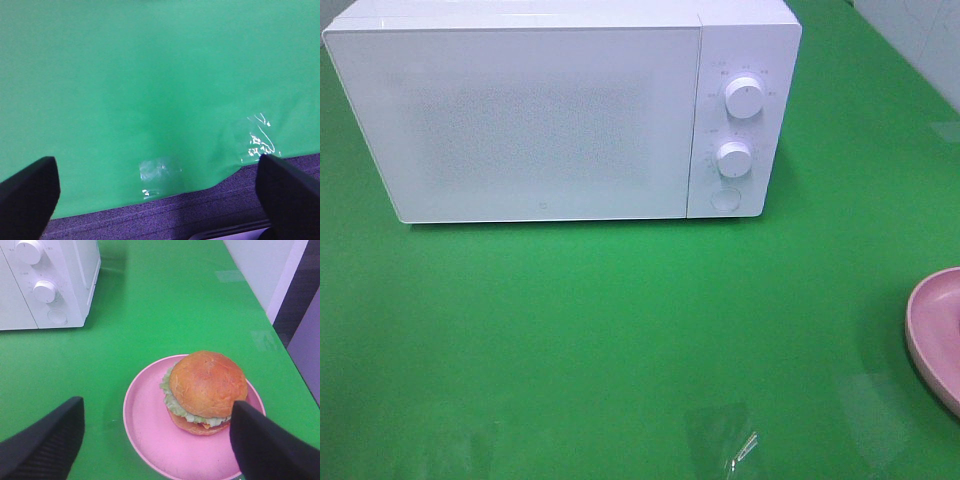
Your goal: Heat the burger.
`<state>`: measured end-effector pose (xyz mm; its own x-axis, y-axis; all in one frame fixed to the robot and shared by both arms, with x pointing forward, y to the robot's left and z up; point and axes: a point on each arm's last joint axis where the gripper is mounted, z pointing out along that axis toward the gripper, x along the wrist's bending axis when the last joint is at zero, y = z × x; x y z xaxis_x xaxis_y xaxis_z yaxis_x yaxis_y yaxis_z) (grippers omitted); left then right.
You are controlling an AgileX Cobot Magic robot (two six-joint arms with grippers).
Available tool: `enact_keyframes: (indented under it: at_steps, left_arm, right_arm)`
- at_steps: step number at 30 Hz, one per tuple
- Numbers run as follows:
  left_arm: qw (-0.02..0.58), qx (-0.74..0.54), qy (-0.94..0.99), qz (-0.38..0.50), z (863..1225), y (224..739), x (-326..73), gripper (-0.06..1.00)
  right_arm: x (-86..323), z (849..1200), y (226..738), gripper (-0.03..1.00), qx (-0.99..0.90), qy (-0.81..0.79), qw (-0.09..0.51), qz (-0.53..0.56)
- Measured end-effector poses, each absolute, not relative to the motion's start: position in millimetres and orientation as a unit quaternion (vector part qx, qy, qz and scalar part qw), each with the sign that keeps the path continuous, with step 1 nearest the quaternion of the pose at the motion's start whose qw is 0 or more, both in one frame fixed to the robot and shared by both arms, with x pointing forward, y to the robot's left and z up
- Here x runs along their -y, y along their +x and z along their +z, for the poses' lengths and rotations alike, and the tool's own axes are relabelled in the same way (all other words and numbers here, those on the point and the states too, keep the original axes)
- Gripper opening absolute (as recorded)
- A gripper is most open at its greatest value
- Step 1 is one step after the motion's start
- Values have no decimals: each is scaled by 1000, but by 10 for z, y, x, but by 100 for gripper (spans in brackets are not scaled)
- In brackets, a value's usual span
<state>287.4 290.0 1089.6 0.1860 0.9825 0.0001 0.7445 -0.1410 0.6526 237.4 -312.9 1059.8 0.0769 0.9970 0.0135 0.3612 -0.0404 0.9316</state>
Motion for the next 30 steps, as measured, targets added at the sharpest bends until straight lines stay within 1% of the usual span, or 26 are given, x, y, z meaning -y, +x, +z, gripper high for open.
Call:
enact_keyframes:
  at_steps: [1, 3, 10, 11, 14, 16, 30]
  left_arm:
    - [268, -598, 722, 222, 10896, 2874, -2900, 99]
    - [291, -599, 705, 246, 10763, 2729, -2899, 99]
    - [319, -586, 685, 292, 10621, 2544, -2909, 99]
    - [327, -579, 677, 316, 10587, 2492, -2923, 99]
    - [335, -573, 667, 340, 10567, 2440, -2937, 99]
    - [349, -565, 647, 375, 10561, 2331, -2961, 99]
    - [358, -563, 641, 380, 10560, 2296, -2955, 99]
  right_arm:
    - [3129, 10598, 2374, 76, -558, 608, 410, 387]
    - [3129, 10598, 2374, 76, -558, 608, 410, 387]
    - [3129, 10598, 2374, 76, -558, 608, 410, 387]
    - [3129, 10598, 2374, 76, -558, 608, 410, 387]
    - [3129, 10598, 2374, 76, -558, 608, 410, 387]
    - [3129, 10598, 2374, 76, -558, 608, 410, 387]
    - [3129, 10598, 2374, 76, -558, 608, 410, 387]
